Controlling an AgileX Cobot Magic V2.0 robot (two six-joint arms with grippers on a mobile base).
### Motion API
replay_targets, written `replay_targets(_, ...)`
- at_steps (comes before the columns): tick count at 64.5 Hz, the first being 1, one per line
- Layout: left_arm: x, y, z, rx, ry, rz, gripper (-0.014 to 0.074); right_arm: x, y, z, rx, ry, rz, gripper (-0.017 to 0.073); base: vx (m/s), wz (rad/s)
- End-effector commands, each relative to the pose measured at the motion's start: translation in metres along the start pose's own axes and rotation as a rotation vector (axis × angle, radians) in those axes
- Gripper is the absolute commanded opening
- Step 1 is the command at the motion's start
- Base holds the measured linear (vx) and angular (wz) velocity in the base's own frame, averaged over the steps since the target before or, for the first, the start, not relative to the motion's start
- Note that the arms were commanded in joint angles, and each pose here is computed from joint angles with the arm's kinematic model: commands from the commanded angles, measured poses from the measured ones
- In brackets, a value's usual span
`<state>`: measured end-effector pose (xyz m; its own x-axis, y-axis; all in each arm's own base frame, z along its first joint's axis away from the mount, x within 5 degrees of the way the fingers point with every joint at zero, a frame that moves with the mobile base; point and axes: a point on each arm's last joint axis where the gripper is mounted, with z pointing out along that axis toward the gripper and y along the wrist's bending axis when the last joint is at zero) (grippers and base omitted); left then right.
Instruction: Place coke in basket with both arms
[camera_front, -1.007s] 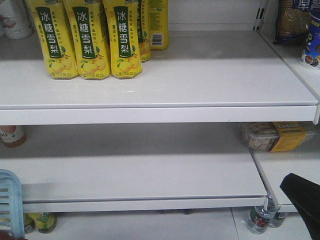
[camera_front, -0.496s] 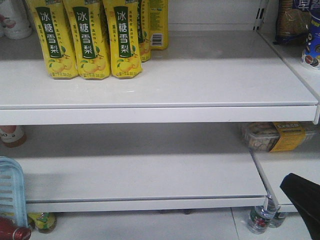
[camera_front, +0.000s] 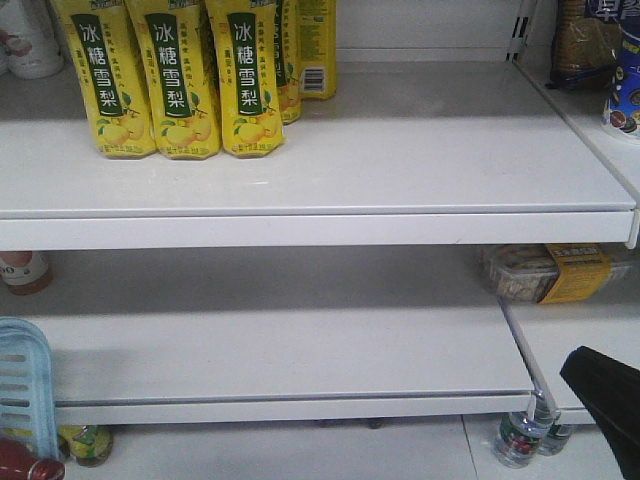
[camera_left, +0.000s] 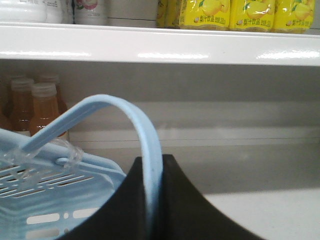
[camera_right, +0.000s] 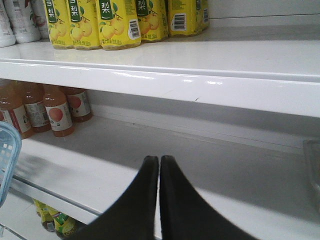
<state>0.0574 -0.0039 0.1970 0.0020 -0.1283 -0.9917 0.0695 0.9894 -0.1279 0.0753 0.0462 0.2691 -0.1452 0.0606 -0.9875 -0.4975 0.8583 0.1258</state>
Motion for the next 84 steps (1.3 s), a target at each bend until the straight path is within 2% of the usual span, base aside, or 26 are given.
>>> replay_targets(1,-0.016,-0.003,-0.003,0.024,-0.187,0.073,-0.0006,-0.009,-0.002,0.000,0.025,-0.020,-0.025,-0.0005,0.00,0.00)
replay_targets(8,-0.016,-0.003,-0.003,0.024,-0.187,0.073,-0.0006,-0.009,-0.002,0.000,0.025,-0.020,-0.025,-0.0005,0.00,0.00)
replay_targets(17,-0.016,-0.003,-0.003,0.024,-0.187,0.073,-0.0006,-0.009,-0.003,-0.001,0.044,-0.025,-0.081,-0.0005,0.00,0.00)
replay_targets(54,-0.018,-0.003,-0.003,0.025,-0.194,0.073,-0.0006,-0.010,-0.003,-0.001,0.044,-0.032,-0.068,-0.0005,0.00,0.00)
replay_targets(56,-0.018,-0.003,-0.003,0.025,-0.194,0.073,-0.0006,-0.011,-0.003,-0.001,0.041,-0.043,-0.046,-0.0005,0.00,0.00)
replay_targets(60,-0.018,-0.003,-0.003,0.025,-0.194,0.073,-0.0006,-0.016,-0.002,-0.001,0.023,-0.096,0.059,-0.0005,0.00,0.00)
replay_targets(61,-0.018,-0.003,-0.003,0.025,-0.194,0.073,-0.0006,-0.017,-0.001,-0.001,0.018,-0.113,0.093,-0.0005,0.00,0.00)
replay_targets(64,-0.018,-0.003,-0.003,0.025,-0.194,0.073,-0.0006,-0.024,-0.001,-0.002,-0.004,-0.189,0.246,-0.0005,0.00,0.00)
replay_targets(68,-0.018,-0.003,-0.003,0.025,-0.194,0.073,-0.0006,-0.031,-0.002,-0.004,-0.027,-0.267,0.405,-0.0005,0.00,0.00)
replay_targets(72,-0.018,-0.003,-0.003,0.025,-0.194,0.073,-0.0006,-0.035,-0.004,-0.005,-0.026,-0.323,0.524,-0.0005,0.00,0.00)
replay_targets(74,-0.018,-0.003,-0.003,0.025,-0.194,0.073,-0.0006,-0.036,-0.006,-0.006,-0.016,-0.341,0.565,-0.0005,0.00,0.00)
replay_targets(80,-0.018,-0.003,-0.003,0.025,-0.194,0.073,-0.0006,-0.036,-0.011,-0.006,0.029,-0.358,0.621,-0.0005,0.00,0.00)
replay_targets(84,-0.018,-0.003,-0.003,0.025,-0.194,0.073,-0.0006,-0.037,-0.012,-0.007,0.013,-0.376,0.706,-0.0005,0.00,0.00)
